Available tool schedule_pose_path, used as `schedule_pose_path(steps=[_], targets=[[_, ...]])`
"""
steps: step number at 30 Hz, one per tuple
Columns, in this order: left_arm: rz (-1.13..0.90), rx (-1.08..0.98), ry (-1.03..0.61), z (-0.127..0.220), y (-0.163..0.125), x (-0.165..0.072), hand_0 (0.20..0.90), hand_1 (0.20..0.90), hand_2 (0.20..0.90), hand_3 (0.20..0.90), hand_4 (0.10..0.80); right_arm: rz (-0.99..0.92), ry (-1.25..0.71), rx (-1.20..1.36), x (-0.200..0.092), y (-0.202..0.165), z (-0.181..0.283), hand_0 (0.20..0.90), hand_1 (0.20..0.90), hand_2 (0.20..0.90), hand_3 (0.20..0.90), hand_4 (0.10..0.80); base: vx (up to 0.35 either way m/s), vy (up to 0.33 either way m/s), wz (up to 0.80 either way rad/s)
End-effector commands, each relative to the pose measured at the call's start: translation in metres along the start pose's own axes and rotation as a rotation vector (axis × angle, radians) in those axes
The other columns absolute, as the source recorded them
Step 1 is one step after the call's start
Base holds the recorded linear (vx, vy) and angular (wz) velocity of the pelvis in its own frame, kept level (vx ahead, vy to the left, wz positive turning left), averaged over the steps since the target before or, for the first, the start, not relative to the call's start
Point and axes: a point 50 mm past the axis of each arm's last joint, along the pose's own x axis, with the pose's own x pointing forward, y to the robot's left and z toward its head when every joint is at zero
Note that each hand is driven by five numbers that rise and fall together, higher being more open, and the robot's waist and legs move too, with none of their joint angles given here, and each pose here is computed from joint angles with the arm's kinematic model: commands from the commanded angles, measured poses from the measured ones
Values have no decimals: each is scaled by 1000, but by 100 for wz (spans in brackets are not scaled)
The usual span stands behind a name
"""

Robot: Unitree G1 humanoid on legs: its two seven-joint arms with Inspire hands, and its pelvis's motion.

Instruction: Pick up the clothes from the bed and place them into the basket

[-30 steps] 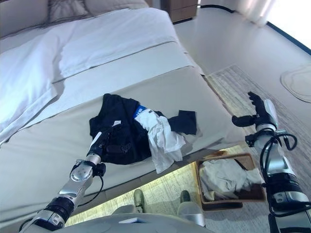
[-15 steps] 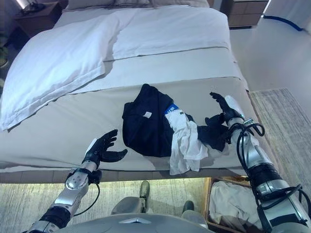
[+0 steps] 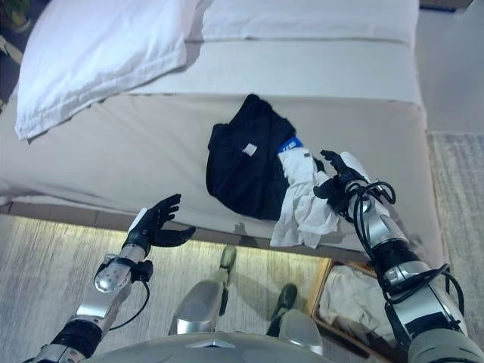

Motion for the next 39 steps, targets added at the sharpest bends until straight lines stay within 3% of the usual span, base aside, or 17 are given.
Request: schedule_pose_path(steps=[1, 21, 22, 23, 24, 39], targets=[[48, 7, -229, 47, 17, 8, 900, 900, 900, 900, 800, -93, -111, -29, 5, -32, 30, 900, 900, 900, 900, 800, -29, 8, 14], [-7, -1, -329, 75, -1, 17, 900, 900, 900, 900, 800, -62, 3, -93, 21, -37, 24, 900, 900, 900, 900, 800, -61, 36, 6], [-10, -1, -330, 75, -2, 17, 900, 900, 900, 900, 800, -67, 0, -95, 21, -37, 23, 705, 705, 705, 672, 572, -45, 1, 2], [-13, -2, -330, 75, -2, 16, 900, 900, 900, 900, 800, -71, -2, -100, 21, -37, 23, 406, 406, 406, 324, 224, 0, 0, 0], [-16, -2, -329, 75, -3, 16, 900, 900, 900, 900, 800, -72, -3, -102, 21, -38, 23, 300, 300, 300, 200, 100, 0, 0, 0], [-6, 9, -308, 66, 2, 10, 900, 900, 900, 900, 800, -132, -66, -87, 9, -38, 20, 300, 300, 300, 200, 100, 16, -12, -7]])
